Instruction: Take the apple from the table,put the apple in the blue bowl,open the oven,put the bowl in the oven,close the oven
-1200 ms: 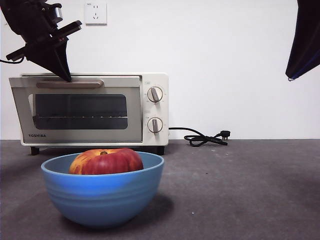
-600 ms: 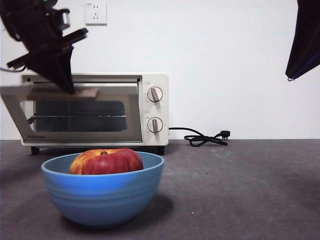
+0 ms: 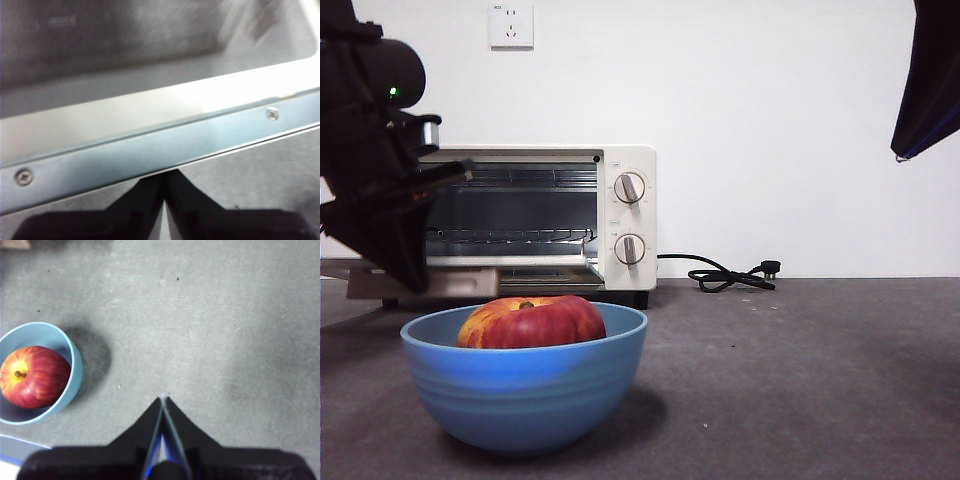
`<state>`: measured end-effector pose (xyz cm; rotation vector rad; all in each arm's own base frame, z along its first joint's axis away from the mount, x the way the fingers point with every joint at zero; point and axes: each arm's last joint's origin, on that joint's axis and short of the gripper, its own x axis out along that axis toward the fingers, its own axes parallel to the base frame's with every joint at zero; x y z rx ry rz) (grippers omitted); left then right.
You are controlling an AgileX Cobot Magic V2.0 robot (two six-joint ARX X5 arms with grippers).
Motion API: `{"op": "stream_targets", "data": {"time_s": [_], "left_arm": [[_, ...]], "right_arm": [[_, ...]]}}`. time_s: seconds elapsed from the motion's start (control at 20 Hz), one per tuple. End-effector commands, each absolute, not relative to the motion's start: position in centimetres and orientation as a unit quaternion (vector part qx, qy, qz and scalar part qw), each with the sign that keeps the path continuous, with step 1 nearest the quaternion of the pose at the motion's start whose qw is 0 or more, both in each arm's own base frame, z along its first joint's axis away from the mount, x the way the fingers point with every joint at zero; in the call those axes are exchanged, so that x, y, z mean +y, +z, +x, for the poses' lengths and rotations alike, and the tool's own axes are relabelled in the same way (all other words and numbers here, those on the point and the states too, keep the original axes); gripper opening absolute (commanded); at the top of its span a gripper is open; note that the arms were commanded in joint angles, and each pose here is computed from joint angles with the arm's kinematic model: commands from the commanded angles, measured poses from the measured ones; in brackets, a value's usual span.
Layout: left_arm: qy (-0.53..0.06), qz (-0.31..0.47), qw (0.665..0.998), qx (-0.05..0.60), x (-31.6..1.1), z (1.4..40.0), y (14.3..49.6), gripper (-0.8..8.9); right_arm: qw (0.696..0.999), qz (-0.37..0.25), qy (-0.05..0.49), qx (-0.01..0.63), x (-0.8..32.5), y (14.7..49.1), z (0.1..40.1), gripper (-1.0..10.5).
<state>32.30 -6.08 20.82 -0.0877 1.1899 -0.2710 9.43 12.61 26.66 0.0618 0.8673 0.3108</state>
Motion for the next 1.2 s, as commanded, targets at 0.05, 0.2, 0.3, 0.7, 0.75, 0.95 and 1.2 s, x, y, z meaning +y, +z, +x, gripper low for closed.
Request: {"op": "stream_targets", "data": {"time_s": [0.05, 0.2, 0.3, 0.7, 0.75, 0.95, 1.2], "left_arm": [[-0.118, -0.05, 0.828, 0.547, -5.8, 32.4, 20.0, -0.06], [-0.118, -0.05, 0.822, 0.554, -5.8, 32.0, 19.3, -0.06], [-0.122, -0.047, 0.821, 0.556, -6.1, 31.8, 19.3, -0.06], [-0.179, -0.007, 0.815, 0.55, -6.2, 28.0, 23.9, -0.05], [-0.181, -0.004, 0.816, 0.548, -6.0, 26.9, 24.9, -0.05], [-0.194, 0.01, 0.821, 0.536, -5.1, 22.3, 28.7, -0.05], [-0.2, 0.013, 0.851, 0.485, -3.9, 16.2, 32.6, -0.05]], "right_arm": [[0.892, 0.026, 0.156, 0.423, 12.6, 26.4, 9.4, -0.1], [0.884, 0.032, 0.171, 0.434, 12.7, 26.4, 9.3, 0.0], [0.873, 0.039, 0.19, 0.447, 12.9, 26.3, 9.2, 0.0], [0.848, 0.025, 0.257, 0.463, 17.7, 28.1, 12.0, -0.1], [0.845, 0.01, 0.255, 0.469, 19.0, 28.3, 12.8, -0.1], [0.831, -0.025, 0.257, 0.493, 23.1, 27.9, 15.4, 0.6], [0.789, -0.033, 0.263, 0.554, 24.6, 24.9, 18.4, 1.9]]}}
